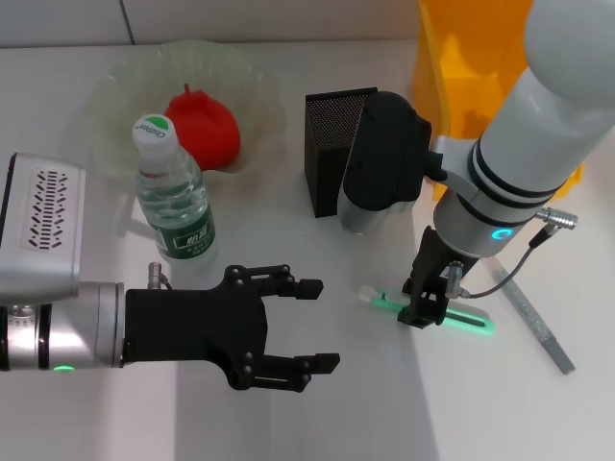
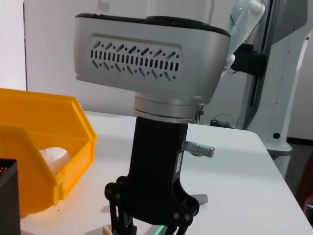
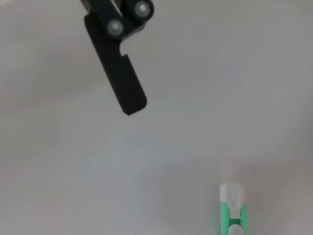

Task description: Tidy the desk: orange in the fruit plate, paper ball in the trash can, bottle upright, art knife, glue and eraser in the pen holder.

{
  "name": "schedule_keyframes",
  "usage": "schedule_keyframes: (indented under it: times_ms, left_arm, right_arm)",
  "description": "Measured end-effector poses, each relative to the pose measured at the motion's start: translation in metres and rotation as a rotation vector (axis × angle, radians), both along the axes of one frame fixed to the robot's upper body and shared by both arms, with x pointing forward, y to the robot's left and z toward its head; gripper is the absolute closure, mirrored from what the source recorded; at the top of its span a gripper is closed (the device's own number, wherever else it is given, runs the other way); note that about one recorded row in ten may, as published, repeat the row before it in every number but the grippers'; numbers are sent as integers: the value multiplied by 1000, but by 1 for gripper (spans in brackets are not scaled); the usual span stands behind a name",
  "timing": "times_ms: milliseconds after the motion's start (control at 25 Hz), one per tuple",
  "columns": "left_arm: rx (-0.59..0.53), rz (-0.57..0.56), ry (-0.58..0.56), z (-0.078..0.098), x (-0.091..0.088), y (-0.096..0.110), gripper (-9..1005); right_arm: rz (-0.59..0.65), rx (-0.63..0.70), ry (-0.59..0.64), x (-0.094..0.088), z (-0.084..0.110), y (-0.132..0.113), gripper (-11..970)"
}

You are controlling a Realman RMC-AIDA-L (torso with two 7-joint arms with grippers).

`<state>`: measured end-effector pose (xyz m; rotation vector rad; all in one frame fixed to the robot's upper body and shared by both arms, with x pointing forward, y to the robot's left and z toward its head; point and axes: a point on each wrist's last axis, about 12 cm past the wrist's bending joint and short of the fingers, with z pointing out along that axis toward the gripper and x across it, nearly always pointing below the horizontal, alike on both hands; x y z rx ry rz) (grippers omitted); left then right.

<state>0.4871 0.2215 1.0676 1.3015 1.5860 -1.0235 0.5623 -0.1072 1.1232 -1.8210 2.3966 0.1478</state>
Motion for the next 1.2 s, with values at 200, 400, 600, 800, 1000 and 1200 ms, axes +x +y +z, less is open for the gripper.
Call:
schedule_keyframes:
  times_ms: [200,400,600,800,1000,1200]
  left_arm:
    - [0,0,1,0,0,0,198]
    - [0,1,3,0,0,0,197]
    - [0,1,3,0,0,0,198]
    - [-1,7,0,0,0,1,198]
    - [-1,10,3,-1,-1,3,198]
    - [-2,10,3,-1,-1,3,198]
  right_arm:
    - [0,4,-1,0,0,0,651]
    - [-3,0,2,0,-1,0,679]
    - [-8,-8,11,1,-4,-2,723]
    - [-10,0,9,2,-2,-1,784]
    - [-22,25,2,2,6,-2,783]
    - [-100,118,-17,12,32,-12,783]
